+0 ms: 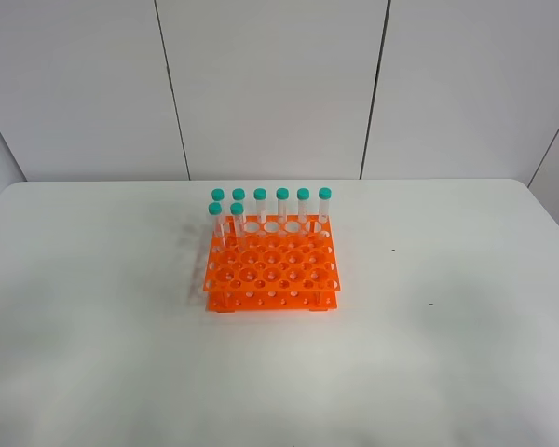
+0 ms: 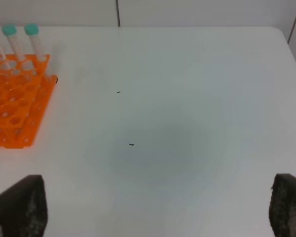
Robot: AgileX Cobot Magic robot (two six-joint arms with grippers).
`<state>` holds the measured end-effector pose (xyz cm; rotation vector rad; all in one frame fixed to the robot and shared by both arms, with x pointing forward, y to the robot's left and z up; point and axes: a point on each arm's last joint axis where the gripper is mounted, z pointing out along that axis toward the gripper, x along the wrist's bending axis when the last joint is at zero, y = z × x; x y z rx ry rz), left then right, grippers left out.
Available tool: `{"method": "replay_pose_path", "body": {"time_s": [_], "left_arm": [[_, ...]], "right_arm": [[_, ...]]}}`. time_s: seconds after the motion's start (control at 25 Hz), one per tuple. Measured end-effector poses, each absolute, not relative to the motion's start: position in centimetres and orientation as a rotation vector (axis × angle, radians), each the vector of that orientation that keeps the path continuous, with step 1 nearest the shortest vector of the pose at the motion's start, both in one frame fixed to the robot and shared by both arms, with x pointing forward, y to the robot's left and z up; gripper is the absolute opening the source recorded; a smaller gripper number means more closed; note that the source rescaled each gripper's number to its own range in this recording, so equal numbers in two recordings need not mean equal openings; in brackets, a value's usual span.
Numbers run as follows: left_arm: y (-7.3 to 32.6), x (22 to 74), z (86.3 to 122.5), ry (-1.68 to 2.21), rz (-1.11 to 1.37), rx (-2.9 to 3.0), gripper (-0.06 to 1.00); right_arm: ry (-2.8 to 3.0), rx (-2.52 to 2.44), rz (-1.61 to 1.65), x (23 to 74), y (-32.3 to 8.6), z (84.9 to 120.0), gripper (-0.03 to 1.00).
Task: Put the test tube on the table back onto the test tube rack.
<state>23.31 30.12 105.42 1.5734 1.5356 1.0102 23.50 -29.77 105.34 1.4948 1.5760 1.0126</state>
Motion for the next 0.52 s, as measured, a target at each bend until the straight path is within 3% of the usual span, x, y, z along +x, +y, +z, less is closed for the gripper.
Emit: {"method": "replay_pose_path", "body": {"time_s": [0.52], "left_arm": [[30.12, 23.31, 105.43, 1.535, 1.011, 1.573, 0.99]], "right_arm": [[1.576, 1.495, 1.013, 23.5, -29.77, 105.34, 1.0]]}}
